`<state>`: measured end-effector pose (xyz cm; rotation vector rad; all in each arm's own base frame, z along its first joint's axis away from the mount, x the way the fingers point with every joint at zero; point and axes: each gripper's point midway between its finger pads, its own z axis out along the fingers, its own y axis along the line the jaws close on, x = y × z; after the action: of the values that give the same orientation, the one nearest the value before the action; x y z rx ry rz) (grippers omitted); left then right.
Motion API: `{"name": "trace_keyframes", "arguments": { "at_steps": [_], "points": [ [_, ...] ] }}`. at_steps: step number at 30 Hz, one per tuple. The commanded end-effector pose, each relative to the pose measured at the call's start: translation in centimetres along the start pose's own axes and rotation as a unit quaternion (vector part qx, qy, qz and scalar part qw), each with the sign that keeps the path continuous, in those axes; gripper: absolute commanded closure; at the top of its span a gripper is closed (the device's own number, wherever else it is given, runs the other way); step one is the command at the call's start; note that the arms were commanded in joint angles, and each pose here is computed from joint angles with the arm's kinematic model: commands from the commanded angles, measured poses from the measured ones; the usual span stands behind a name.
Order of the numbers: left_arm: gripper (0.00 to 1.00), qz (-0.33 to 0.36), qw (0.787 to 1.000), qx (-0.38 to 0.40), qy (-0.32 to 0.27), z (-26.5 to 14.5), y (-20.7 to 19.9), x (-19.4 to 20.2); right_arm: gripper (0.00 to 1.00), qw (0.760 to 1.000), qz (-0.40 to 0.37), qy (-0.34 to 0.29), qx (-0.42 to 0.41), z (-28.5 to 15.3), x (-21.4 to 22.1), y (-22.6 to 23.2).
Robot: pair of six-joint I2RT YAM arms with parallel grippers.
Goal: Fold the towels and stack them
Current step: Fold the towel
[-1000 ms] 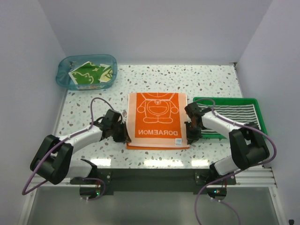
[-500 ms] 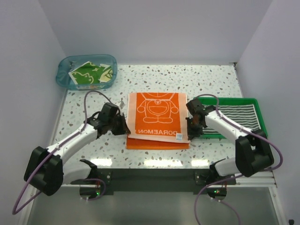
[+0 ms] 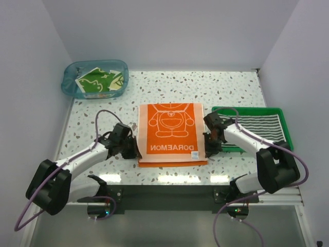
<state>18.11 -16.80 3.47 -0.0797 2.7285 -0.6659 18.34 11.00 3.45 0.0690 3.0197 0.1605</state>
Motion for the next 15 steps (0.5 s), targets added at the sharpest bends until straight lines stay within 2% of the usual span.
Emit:
{"name": "trace_keyframes", "arguments": {
  "at_steps": [1,9,15],
  "points": [
    [0.98,0.007,0.999,-0.042,0.005,1.1,2.4,0.7,0.99,0.999,0.001,0.005,0.052,1.1,0.4,-2.1],
    [0.99,0.009,0.999,-0.050,0.003,0.9,2.4,0.4,0.99,0.998,0.002,0.016,0.059,2.4,0.8,-2.3],
    [1.00,0.017,0.998,-0.053,-0.031,-3.3,-0.4,-3.1,0.99,0.998,-0.005,-0.016,0.056,-0.2,-0.6,-2.0]
  ]
}}
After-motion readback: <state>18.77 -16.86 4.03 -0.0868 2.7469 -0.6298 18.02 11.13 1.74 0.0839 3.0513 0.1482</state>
